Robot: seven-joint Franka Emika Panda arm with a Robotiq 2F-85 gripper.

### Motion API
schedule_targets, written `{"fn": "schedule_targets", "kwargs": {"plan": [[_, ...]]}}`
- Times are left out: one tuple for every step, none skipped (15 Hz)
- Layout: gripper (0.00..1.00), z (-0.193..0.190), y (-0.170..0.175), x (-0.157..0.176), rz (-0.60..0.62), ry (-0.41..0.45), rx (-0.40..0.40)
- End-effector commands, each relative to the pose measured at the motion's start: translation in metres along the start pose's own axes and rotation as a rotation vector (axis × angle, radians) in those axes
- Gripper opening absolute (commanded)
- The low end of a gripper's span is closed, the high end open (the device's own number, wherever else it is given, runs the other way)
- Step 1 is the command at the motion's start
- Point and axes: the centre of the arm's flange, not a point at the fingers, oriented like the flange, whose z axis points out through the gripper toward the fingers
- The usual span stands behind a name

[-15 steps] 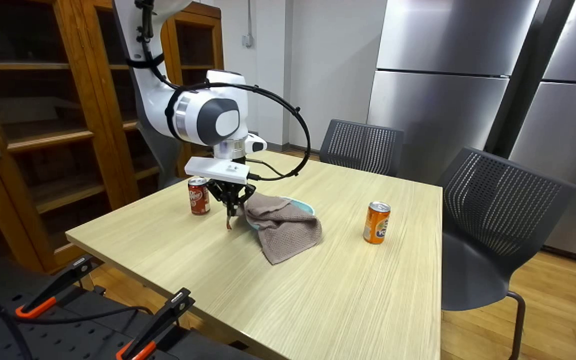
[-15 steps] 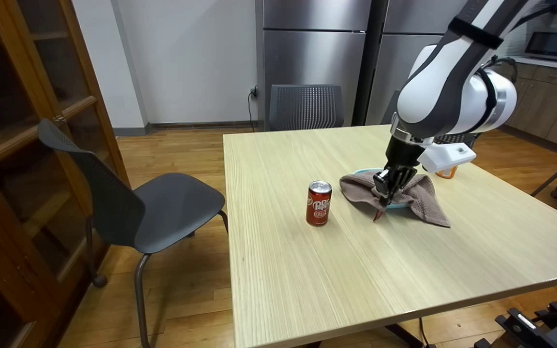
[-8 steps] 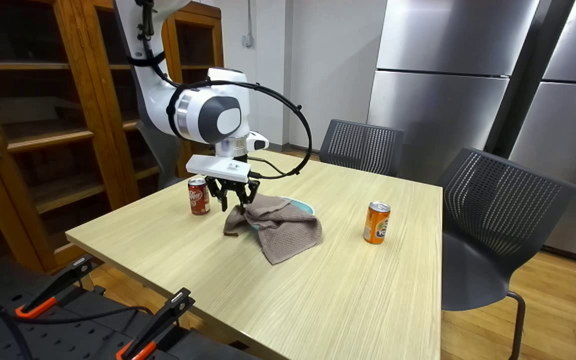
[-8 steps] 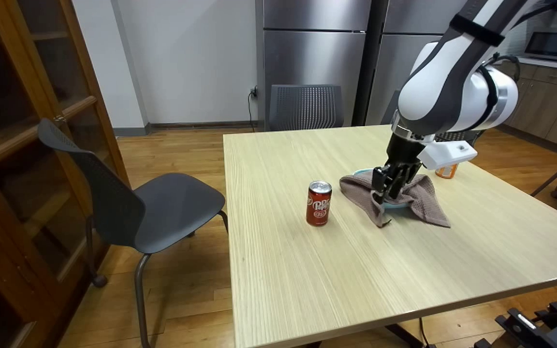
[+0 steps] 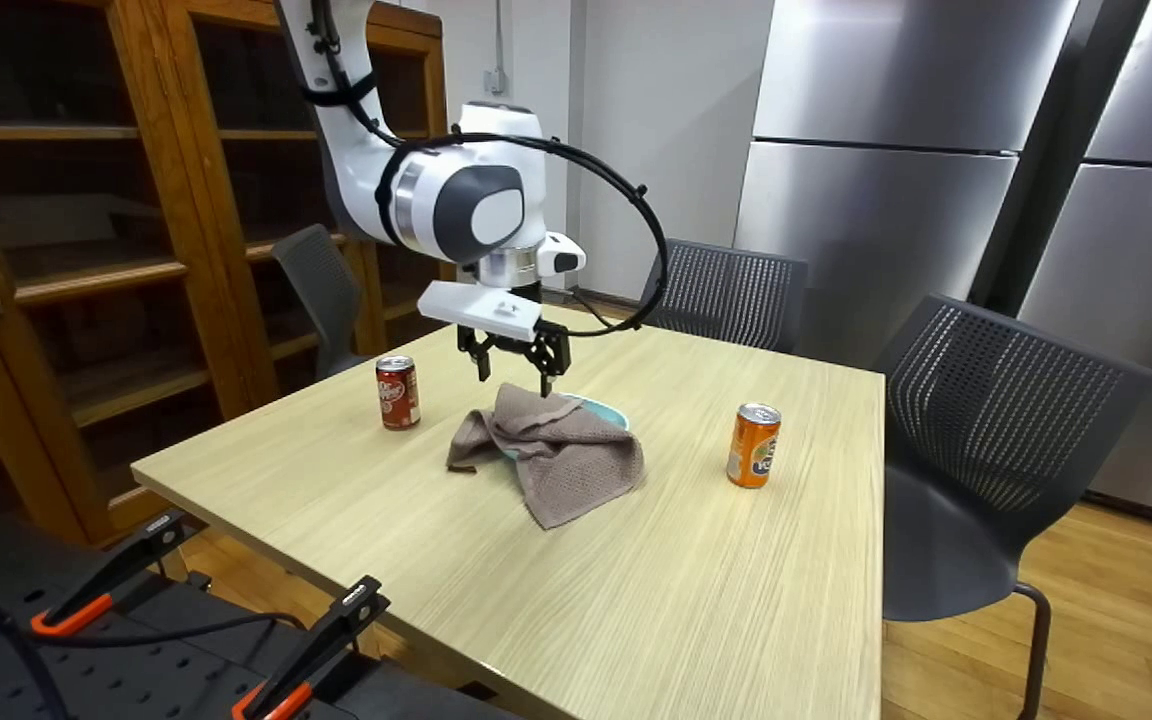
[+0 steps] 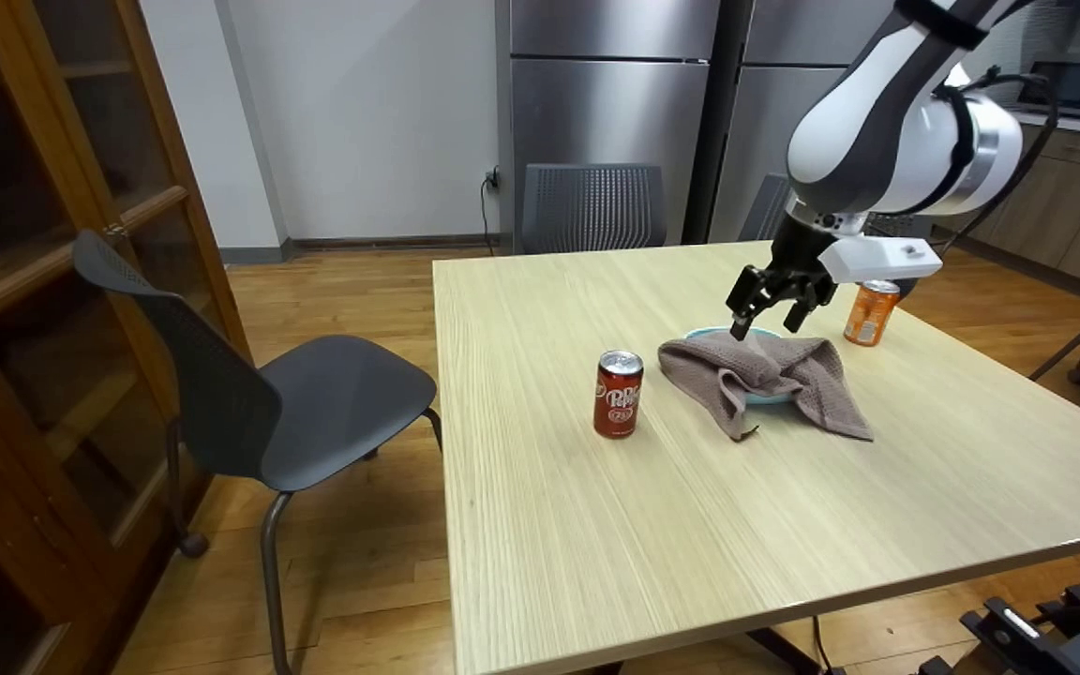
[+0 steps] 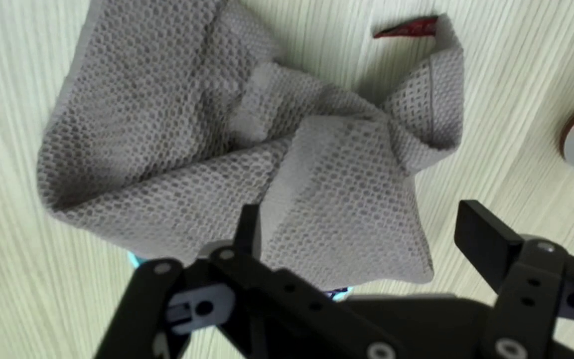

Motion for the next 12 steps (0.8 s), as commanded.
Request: {"fn": "schedule_targets", "kwargs": {"plan": [[1.0, -0.008, 0.019, 0.026, 0.035, 0.05, -0.002], [1.0, -0.009, 0.022, 0.032, 0.029, 0.059, -0.004], [1.0, -0.008, 0.026, 0.04, 0.023, 0.069, -0.011], [1.0, -0.007, 0.03, 0.048, 0.021, 0.073, -0.011], [1.0, -0.005, 0.034, 0.057, 0.015, 0.073, -0.005], [1.0, -0.003, 0.039, 0.065, 0.014, 0.074, -0.002], [1.0, 0.002, 0.043, 0.074, 0.009, 0.072, 0.009], [1.0, 0.007, 0.048, 0.082, 0.002, 0.069, 0.017], [1.0, 0.011, 0.053, 0.088, -0.008, 0.062, 0.029], [1.0, 0.016, 0.058, 0.094, -0.021, 0.051, 0.046], [1.0, 0.021, 0.064, 0.1, -0.03, 0.035, 0.068], [1.0, 0.027, 0.069, 0.104, -0.04, 0.018, 0.095]]}}
